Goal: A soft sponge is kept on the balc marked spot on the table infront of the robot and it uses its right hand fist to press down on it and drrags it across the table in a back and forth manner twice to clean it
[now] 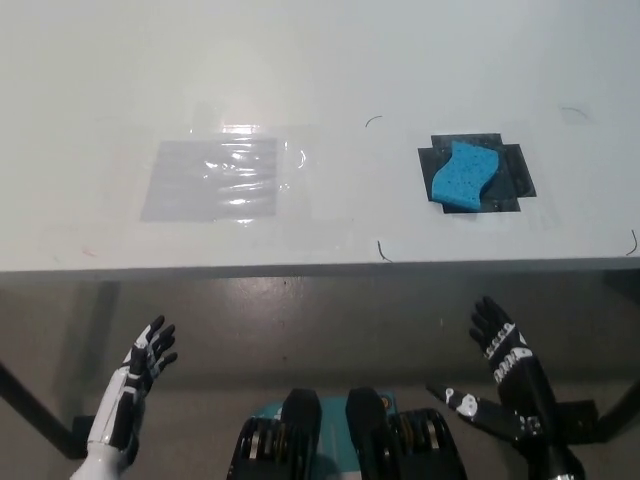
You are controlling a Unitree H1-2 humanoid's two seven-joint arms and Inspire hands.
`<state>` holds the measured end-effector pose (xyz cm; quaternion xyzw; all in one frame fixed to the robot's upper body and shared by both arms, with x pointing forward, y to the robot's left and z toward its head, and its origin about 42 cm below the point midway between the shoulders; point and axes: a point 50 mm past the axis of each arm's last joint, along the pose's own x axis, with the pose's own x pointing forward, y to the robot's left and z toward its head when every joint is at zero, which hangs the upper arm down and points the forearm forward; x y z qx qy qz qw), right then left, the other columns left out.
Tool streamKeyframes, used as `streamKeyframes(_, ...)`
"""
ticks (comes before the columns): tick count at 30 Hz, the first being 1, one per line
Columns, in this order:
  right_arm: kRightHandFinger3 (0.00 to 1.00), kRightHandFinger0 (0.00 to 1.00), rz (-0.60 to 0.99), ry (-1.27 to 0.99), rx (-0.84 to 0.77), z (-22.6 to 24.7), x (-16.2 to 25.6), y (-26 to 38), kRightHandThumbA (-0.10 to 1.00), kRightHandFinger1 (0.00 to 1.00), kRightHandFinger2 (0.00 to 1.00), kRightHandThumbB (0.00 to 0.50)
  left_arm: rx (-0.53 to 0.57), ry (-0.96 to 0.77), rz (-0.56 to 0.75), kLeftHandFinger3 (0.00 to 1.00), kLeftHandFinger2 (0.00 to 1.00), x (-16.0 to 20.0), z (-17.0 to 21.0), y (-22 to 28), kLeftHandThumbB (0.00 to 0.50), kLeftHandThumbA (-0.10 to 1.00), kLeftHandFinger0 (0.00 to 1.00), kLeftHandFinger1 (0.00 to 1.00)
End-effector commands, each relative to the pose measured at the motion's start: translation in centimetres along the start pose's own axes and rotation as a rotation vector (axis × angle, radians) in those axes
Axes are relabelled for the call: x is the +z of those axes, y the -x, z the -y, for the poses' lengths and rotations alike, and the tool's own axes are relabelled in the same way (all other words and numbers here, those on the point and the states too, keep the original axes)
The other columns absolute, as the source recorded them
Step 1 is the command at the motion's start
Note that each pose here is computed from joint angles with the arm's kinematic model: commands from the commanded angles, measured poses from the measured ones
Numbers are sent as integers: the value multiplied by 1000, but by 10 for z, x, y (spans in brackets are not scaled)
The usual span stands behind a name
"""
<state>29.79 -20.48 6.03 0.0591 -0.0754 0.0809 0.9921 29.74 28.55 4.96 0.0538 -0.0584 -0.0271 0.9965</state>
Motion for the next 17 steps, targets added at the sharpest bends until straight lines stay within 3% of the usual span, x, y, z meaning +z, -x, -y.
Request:
streamKeyframes(1,1000,1000,53,5,34,2,11,-8,1000,1000,1000,138,-17,-12,79,1000,1000,12,-5,-10,500,1000,1000,1000)
streamKeyframes(17,1000,1000,64,12,35,5,19,-19,1000,1000,1000,129,-12,-8,92,1000,1000,16,-3,-19,473,1000,1000,1000)
